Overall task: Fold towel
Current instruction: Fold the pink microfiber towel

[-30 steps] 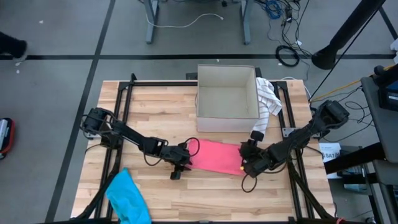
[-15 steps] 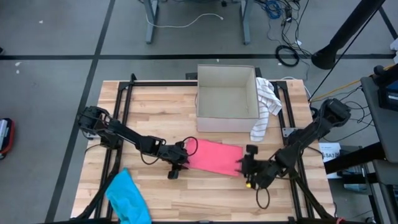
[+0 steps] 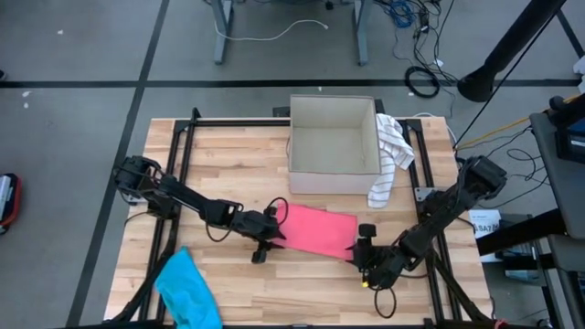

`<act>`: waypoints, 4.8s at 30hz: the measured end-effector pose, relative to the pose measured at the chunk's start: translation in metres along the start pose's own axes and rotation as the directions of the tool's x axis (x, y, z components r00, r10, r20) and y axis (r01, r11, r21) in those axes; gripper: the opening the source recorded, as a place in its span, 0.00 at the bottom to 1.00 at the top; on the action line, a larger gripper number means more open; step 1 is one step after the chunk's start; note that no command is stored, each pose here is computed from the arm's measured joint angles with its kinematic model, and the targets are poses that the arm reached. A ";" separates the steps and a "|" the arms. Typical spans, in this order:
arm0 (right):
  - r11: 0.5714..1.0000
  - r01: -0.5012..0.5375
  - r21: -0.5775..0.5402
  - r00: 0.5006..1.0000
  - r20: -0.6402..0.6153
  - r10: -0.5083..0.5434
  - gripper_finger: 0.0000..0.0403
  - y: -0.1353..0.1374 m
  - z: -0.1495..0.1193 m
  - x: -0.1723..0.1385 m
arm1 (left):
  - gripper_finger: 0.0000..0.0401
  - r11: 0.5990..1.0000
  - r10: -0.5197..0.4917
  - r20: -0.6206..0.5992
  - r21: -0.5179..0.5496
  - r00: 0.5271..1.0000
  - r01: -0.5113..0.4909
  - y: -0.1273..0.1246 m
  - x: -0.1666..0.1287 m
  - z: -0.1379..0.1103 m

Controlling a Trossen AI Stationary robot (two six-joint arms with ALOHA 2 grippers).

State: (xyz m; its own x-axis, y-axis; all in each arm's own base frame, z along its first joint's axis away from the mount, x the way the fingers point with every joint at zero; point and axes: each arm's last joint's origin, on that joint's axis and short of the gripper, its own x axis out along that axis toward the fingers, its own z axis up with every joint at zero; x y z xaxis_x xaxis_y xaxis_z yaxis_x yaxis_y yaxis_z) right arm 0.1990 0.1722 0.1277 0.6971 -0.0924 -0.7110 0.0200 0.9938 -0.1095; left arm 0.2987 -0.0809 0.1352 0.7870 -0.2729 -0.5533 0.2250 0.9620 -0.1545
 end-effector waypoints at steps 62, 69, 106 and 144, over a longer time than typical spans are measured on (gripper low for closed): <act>0.908 -0.108 -0.405 0.994 -0.015 0.111 0.00 -0.020 0.109 0.016 | 0.37 0.972 0.130 -0.244 0.223 0.961 -0.075 0.003 0.084 0.067; 0.921 -0.105 -0.374 0.994 -0.038 0.098 0.00 -0.024 0.108 0.018 | 0.37 0.965 0.198 -0.189 0.207 0.962 -0.158 -0.011 0.049 0.095; 0.949 -0.065 -0.310 0.998 -0.017 0.063 0.00 -0.041 0.115 0.026 | 0.44 0.962 0.267 -0.028 -0.053 0.963 -0.268 -0.037 0.079 0.085; 0.991 0.018 -0.134 1.000 0.007 -0.017 0.52 -0.019 0.074 0.026 | 0.01 0.947 0.316 -0.007 0.062 0.949 -0.315 -0.036 0.077 0.088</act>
State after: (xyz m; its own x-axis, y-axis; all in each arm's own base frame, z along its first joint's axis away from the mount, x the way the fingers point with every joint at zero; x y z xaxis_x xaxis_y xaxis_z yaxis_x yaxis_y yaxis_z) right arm 0.2699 0.1554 0.1629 0.7013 -0.1091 -0.7044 -0.0639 0.9746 -0.2145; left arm 0.4014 -0.1370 0.1699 0.8140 0.0454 -0.5791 0.0005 0.9969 0.0789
